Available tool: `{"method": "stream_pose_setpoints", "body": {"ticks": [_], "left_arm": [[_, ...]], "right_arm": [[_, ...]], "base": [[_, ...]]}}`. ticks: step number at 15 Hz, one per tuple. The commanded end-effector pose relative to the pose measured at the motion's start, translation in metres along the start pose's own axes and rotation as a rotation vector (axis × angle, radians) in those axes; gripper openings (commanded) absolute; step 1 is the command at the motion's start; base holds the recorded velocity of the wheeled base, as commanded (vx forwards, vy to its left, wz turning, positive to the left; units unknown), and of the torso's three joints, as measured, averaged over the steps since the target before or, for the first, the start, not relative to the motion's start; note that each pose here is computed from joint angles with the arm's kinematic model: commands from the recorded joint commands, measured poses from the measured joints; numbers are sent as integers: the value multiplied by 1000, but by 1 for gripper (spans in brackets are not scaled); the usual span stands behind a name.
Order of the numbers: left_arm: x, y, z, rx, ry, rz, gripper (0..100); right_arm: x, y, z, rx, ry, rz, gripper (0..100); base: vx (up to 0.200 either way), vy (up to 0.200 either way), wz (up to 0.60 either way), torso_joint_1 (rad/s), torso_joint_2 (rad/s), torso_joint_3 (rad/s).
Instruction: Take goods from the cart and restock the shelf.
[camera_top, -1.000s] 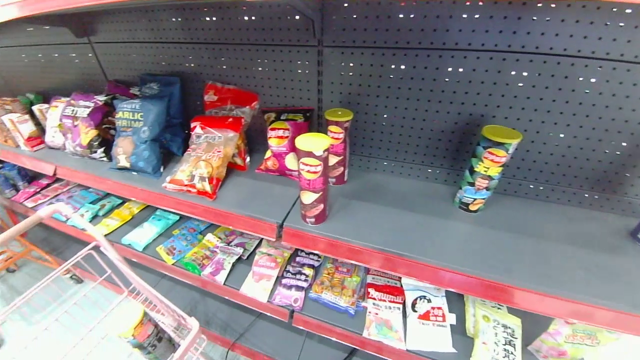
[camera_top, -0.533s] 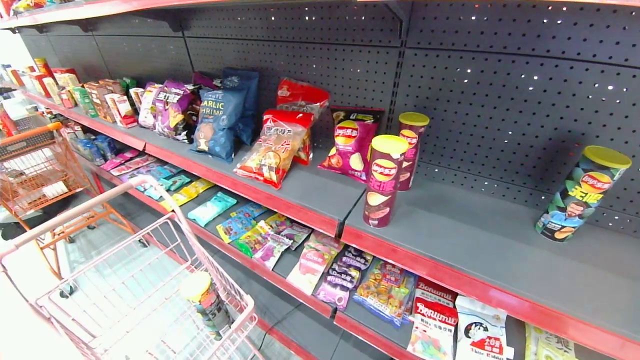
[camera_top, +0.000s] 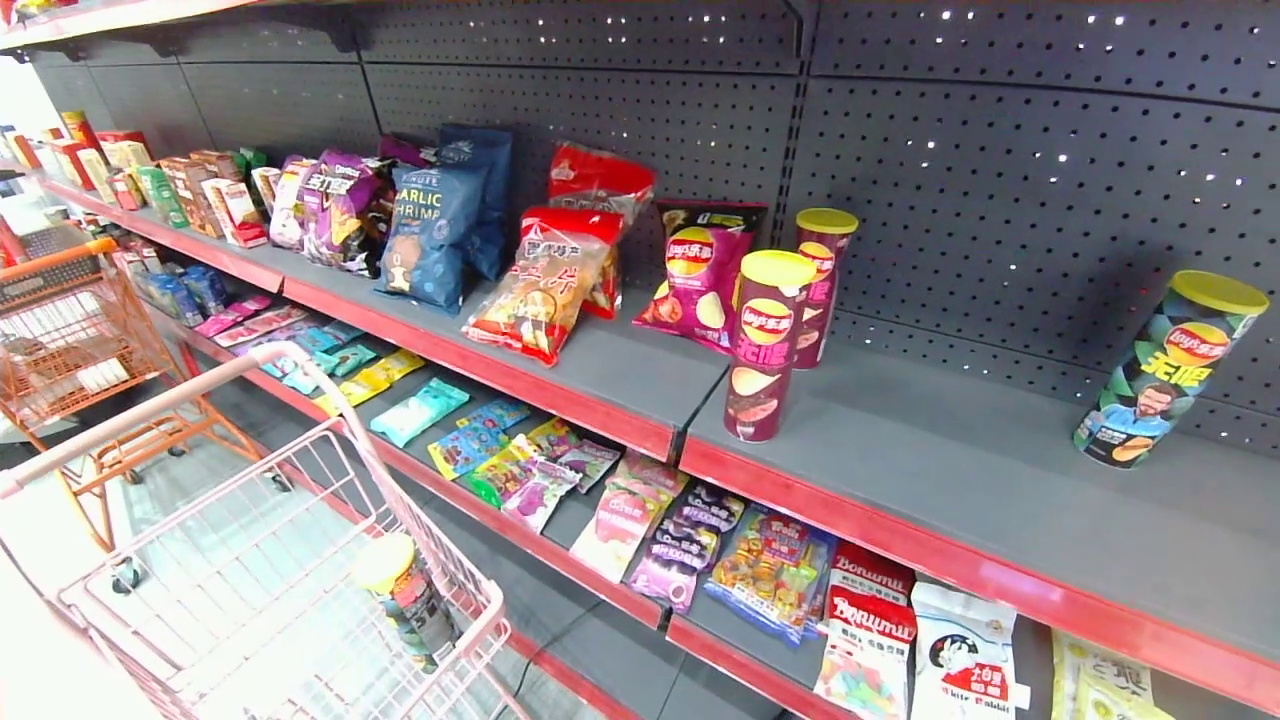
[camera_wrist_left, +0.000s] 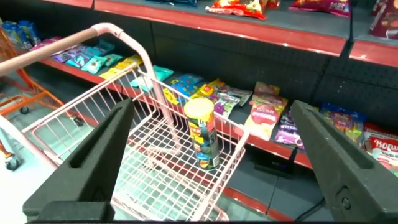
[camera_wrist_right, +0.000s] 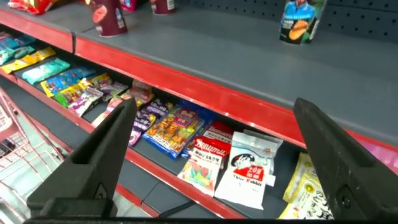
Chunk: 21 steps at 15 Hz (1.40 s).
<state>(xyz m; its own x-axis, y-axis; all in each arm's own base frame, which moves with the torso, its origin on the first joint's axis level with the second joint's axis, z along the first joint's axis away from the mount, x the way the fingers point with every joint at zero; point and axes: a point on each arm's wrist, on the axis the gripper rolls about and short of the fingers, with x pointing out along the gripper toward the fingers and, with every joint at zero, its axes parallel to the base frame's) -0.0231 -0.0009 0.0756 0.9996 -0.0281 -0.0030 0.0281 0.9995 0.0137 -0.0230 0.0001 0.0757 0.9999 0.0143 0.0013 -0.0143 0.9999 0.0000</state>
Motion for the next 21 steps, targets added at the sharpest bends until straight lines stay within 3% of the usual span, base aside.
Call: {"method": "stream_pose_setpoints", "body": {"ticks": [1,21], "left_arm": [[0,0,0,0,0,0,100],[0,0,0,0,0,0,100]], "right_arm": [[0,0,0,-2,1,1,100],[0,0,0,-2,1,1,100]], "base": [[0,0,0,-144,339,198],[0,0,0,-159,392,230]]}}
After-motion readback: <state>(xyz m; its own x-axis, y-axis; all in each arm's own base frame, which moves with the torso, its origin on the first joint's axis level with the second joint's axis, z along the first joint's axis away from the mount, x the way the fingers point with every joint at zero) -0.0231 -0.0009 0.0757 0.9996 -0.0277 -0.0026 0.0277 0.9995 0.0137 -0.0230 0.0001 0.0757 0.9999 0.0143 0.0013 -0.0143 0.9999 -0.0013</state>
